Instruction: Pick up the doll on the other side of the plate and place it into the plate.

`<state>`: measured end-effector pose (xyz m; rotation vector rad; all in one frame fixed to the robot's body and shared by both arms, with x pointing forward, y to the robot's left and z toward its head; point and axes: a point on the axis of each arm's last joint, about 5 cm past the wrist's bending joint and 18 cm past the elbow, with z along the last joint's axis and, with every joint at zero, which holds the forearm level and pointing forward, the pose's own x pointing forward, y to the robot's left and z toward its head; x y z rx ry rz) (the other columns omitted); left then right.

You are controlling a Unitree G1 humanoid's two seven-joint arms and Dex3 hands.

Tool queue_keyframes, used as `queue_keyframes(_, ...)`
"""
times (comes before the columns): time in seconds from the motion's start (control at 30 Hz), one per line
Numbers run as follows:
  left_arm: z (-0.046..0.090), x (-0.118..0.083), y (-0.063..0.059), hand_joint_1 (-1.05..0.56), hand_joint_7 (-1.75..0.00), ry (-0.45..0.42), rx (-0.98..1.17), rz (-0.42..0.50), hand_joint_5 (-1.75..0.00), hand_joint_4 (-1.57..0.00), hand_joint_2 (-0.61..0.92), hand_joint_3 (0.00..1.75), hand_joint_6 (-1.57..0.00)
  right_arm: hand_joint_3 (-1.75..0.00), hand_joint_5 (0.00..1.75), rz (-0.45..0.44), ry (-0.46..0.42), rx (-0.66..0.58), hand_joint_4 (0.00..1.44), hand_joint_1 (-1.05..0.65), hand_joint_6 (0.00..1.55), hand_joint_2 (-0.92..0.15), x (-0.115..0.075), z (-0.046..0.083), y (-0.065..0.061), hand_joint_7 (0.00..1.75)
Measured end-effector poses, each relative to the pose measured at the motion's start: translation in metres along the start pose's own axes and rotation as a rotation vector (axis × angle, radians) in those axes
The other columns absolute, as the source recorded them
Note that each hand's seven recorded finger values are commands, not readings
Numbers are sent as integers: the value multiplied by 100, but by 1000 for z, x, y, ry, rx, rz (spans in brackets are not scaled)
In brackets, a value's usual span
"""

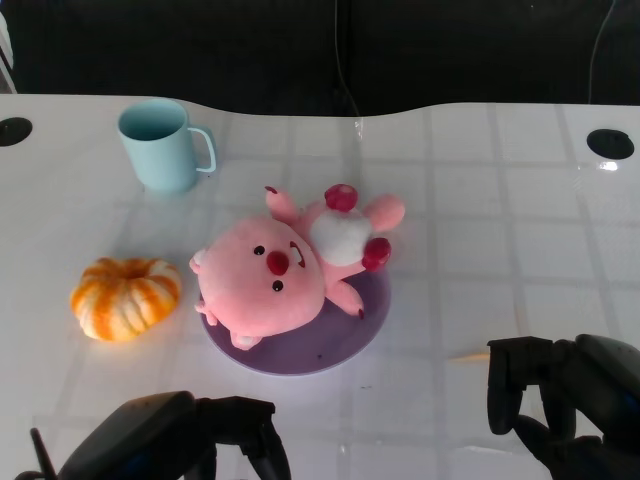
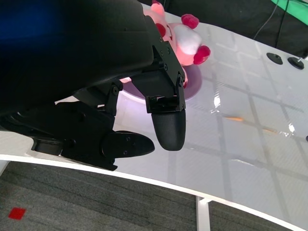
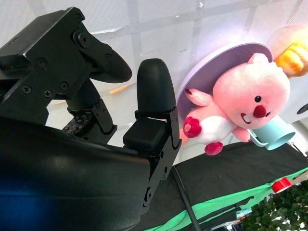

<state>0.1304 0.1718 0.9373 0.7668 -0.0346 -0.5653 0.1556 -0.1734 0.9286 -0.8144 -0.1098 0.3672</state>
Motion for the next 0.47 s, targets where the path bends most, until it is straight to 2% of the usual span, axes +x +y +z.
queue_keyframes(0.47,-1,1,4,-16,-103,3,1,9,-163,-67,92,37,-72,-124,174,19,12,-6,84,-8,79,-36,3,1,-2,144)
